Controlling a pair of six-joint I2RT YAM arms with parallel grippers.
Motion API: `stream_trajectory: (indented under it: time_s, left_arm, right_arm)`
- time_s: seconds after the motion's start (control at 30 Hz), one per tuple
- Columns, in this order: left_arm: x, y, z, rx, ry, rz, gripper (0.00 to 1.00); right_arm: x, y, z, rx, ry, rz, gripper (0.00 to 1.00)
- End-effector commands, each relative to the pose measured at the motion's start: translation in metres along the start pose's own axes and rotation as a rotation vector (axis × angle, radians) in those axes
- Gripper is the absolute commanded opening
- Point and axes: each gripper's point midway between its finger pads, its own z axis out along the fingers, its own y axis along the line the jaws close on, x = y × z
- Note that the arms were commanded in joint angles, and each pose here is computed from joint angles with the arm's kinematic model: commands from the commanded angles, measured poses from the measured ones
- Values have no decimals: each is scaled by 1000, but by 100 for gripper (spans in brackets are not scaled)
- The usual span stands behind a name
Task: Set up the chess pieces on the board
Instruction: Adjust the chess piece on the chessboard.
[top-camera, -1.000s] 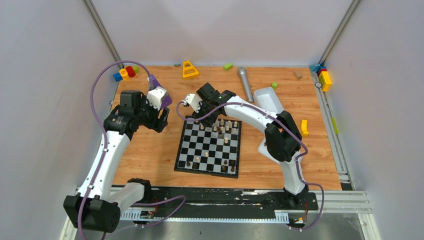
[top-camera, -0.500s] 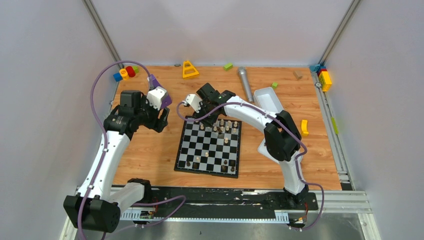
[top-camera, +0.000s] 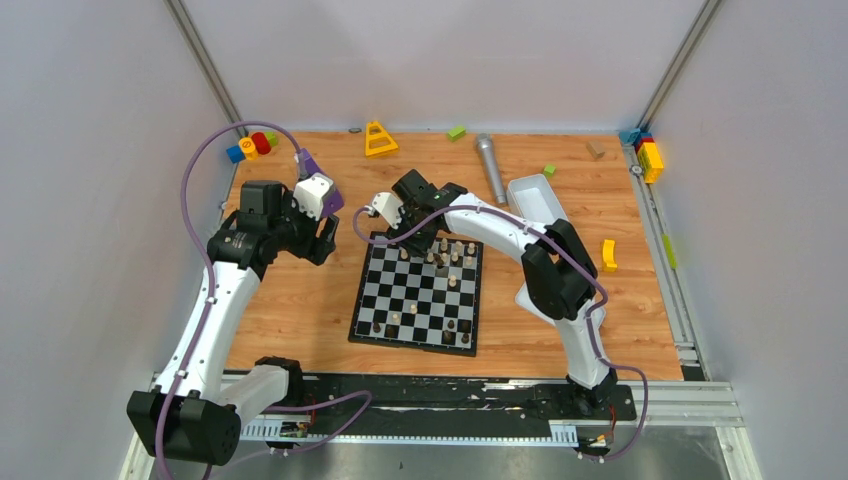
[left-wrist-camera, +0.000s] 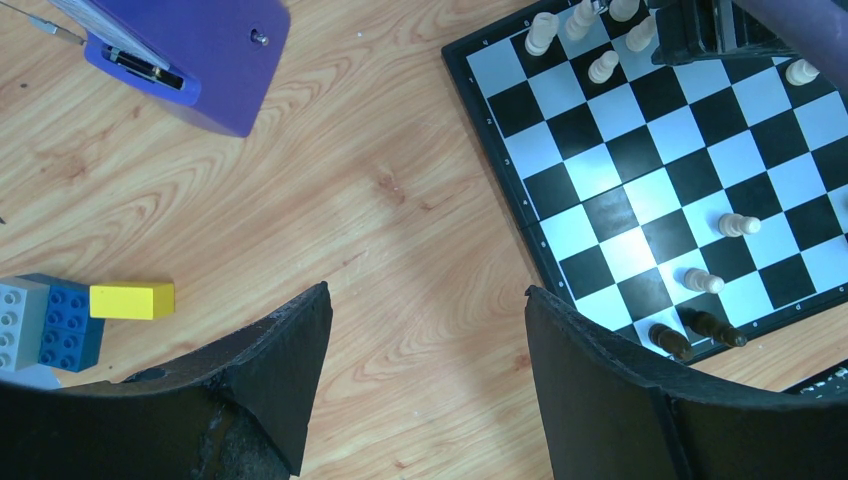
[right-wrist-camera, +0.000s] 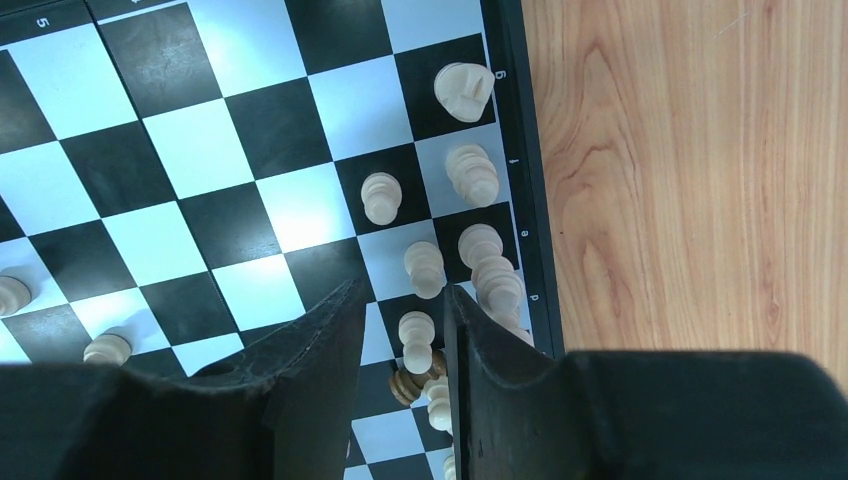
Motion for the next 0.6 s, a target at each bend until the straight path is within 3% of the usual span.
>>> stream_trajectory:
  time_s: [0.0,0.57]
  left_arm:
    - [-5,0,-2,6,-30,11,79]
    - [-4,-2,-1,13,-30,15,79]
  right_arm:
    - [-5,-8,4,23,-12,-10,35]
    - [-3,-11,13,28,0,-20,35]
